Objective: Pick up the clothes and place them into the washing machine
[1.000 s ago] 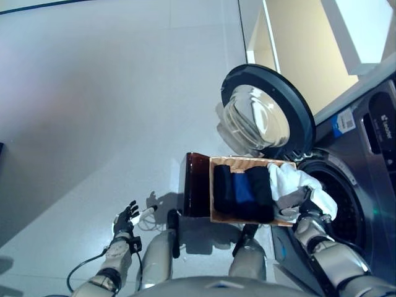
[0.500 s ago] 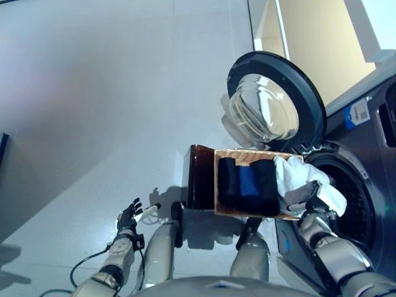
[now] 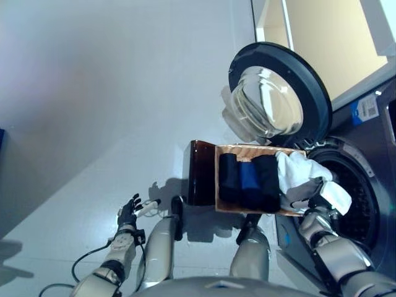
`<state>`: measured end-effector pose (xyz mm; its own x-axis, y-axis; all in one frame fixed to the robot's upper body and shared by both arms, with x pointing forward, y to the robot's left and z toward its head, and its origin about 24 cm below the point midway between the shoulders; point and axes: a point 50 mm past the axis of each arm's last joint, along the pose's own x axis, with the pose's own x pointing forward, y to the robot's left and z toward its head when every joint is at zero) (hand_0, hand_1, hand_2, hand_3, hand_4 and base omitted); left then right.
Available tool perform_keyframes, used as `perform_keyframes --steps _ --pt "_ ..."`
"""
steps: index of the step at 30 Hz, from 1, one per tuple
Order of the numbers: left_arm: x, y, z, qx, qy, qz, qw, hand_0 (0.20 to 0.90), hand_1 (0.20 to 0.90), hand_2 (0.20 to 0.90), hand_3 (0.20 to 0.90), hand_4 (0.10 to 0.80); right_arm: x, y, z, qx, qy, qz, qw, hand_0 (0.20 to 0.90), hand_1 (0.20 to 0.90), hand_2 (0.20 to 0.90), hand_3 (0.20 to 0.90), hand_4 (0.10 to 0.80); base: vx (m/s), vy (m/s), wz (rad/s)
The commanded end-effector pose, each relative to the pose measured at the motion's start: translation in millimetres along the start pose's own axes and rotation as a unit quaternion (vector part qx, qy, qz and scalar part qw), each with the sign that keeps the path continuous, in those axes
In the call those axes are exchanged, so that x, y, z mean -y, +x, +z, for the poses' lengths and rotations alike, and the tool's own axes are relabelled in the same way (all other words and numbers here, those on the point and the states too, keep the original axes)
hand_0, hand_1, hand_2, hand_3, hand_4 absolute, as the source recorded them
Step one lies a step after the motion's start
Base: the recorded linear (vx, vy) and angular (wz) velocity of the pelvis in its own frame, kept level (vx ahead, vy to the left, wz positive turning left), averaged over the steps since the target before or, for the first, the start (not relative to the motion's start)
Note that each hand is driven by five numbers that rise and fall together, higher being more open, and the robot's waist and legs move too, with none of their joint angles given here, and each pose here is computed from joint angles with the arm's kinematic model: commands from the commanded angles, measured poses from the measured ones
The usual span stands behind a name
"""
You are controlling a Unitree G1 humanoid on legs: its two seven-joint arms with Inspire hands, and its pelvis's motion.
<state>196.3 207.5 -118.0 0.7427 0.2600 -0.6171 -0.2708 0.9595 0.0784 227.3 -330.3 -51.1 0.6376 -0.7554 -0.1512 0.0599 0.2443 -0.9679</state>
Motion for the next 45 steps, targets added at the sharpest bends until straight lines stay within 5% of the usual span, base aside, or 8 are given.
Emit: perform_keyframes --steps 1,31,32,33,34,45 --pt "-20.2 -2.2 6.8 0.040 0.002 0.030 0.999 0.900 0.900 0.900 0.900 0.800 36.6 21.2 -16.2 -0.020 -0.052 -0.082 0.995 0.900 0.900 0.900 0.900 0.800 -0.061 0.020 0.03" --pt "-12.7 -14.6 36.3 0.126 -0.006 -0.046 0.991 0.900 0.900 0.900 0.900 0.800 36.8 24.7 28.2 0.054 -0.125 -0.037 0.990 0.900 0.900 0.900 0.900 0.800 -0.011 0.009 0.00" --pt "-12.7 -14.6 36.2 0.126 -0.006 -0.046 0.991 0.900 0.900 0.900 0.900 0.800 36.8 24.7 28.2 0.054 -0.125 -0.037 0.990 0.859 0.859 0.859 0.859 0.771 -0.009 -0.007 0.04" --pt "-14.1 -15.7 36.1 0.128 -0.006 -0.048 0.991 0.900 0.900 0.900 0.900 0.800 37.0 25.1 26.5 0.054 -0.141 -0.033 0.988 0.466 0.466 0.466 0.466 0.490 -0.004 -0.007 0.04" --pt "-15.1 -16.4 35.9 0.128 -0.005 -0.050 0.990 0.900 0.900 0.900 0.900 0.800 37.2 25.4 25.3 0.054 -0.151 -0.030 0.987 0.200 0.200 0.200 0.200 0.300 0.000 0.000 0.00" --pt "-29.9 -18.4 34.6 0.127 -0.002 -0.033 0.991 0.900 0.900 0.900 0.900 0.800 38.9 27.8 10.0 0.042 -0.169 -0.017 0.985 0.200 0.200 0.200 0.200 0.300 0.010 -0.009 0.10"
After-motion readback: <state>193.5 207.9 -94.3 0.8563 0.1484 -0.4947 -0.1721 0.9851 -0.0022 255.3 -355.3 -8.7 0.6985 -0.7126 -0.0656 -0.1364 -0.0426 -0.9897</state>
